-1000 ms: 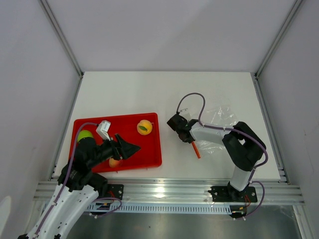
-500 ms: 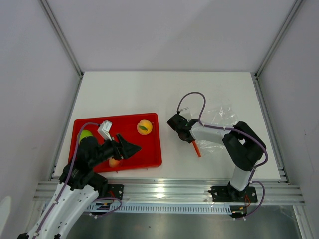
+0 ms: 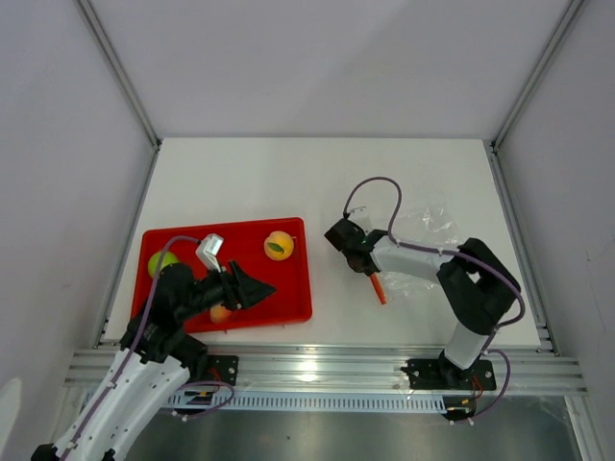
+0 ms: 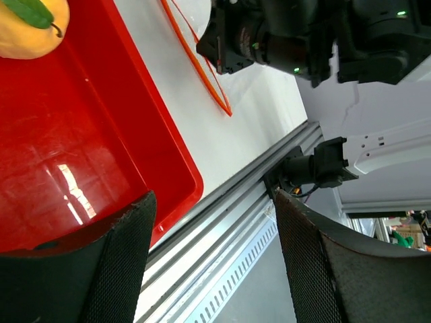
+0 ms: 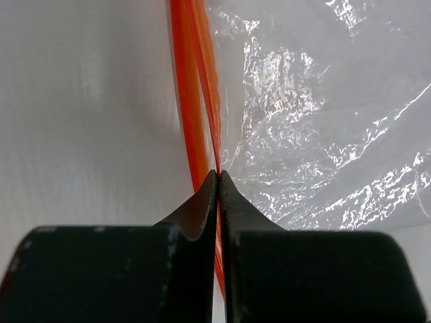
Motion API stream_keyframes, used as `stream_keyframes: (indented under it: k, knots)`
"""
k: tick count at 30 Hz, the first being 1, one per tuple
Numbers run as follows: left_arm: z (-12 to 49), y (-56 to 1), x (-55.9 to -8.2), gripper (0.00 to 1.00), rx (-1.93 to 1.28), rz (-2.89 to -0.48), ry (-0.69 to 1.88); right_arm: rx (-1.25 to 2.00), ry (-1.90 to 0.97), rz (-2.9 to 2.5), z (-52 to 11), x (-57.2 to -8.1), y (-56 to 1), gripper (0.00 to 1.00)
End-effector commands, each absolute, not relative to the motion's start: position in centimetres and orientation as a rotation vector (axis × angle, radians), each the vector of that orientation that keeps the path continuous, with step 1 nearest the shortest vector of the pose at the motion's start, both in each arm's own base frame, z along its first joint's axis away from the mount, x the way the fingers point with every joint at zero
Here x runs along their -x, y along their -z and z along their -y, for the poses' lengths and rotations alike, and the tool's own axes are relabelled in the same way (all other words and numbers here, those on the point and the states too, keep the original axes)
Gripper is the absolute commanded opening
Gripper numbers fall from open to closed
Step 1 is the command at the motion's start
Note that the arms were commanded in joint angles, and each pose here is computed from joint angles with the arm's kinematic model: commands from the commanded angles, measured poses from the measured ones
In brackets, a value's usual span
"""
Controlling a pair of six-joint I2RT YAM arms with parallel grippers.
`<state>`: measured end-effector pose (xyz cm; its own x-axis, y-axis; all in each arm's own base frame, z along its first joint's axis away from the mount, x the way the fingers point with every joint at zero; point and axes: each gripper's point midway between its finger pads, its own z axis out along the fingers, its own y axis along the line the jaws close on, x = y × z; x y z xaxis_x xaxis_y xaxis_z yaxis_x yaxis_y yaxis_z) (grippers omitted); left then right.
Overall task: Place the food in the zip-top bag and seal the zipper
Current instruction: Pick up the zipper food storage bag at the center of the board, then open the zipper of the food storage bag at the center of the board.
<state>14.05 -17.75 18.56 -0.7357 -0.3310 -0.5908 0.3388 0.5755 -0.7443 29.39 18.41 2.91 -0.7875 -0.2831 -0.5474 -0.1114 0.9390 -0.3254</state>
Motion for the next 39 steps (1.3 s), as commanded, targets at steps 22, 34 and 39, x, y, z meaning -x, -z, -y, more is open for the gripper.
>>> stream_keyframes:
  k: [22,34,39]
  knots:
    - [27.3,-20.3,-15.7,0.72,-0.196,-2.125,1.287,0.191,-0.607,-2.346,-27.1,-22.3,-17.8,0.00]
    - [30.3,-18.5,-17.5,0.73,-0.205,-2.183,1.238,0.232,-0.726,-2.318,-28.1,-19.7,-19.3,0.00]
    - [31.2,-17.4,-18.5,0.72,-0.198,-2.200,1.212,0.233,-0.746,-2.299,-27.9,-19.5,-20.0,0.00]
